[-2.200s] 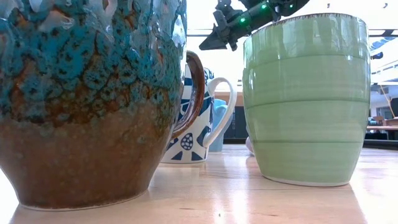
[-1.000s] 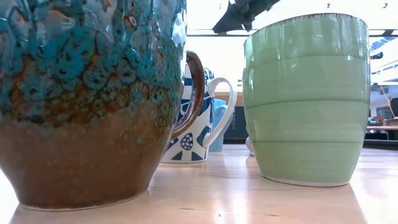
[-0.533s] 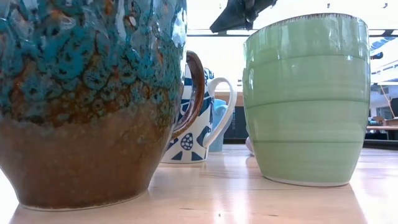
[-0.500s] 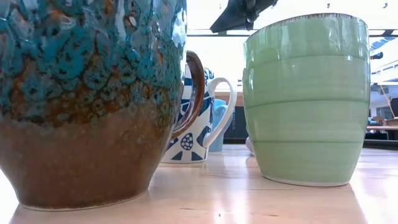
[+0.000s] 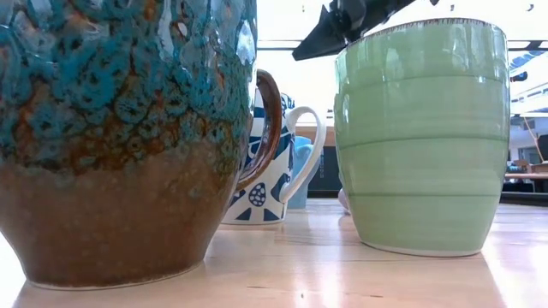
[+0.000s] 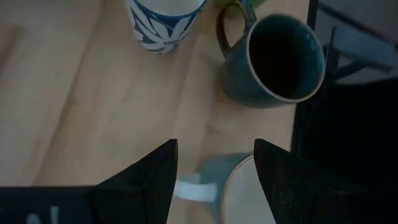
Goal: Place coffee mugs
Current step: Put the dark green mug on the shelf
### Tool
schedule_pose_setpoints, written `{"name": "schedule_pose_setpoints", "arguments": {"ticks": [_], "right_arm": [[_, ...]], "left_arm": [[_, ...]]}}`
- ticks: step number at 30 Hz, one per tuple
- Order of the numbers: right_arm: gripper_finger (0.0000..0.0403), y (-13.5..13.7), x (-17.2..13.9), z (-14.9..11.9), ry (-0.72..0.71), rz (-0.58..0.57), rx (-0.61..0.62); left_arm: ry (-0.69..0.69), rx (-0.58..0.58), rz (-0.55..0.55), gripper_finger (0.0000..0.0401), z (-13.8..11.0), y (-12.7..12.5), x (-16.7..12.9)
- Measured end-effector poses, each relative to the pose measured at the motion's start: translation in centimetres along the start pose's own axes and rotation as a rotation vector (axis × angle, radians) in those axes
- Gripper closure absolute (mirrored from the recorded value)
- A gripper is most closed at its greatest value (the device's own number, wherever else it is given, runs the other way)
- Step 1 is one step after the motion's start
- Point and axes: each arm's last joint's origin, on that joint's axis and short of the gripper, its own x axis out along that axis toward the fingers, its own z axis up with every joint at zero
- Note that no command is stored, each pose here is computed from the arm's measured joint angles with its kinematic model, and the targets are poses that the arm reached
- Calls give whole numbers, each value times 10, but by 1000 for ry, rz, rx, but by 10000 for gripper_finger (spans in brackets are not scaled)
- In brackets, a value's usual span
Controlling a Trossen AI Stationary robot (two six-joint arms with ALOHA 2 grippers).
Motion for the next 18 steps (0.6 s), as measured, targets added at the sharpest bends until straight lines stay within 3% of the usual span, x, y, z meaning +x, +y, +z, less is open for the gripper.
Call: {"name": "schedule_pose_setpoints", "arguments": {"ticks": [8,18], "right_arm": [[349,-2,3,-8,5,-10,-63],[349,-24,9,-3,-68,-29,-77]], "left_arm": [[12,-201,-73,184,-10,-17,1],[84,-295,-95,184,-18,-32,22]]}}
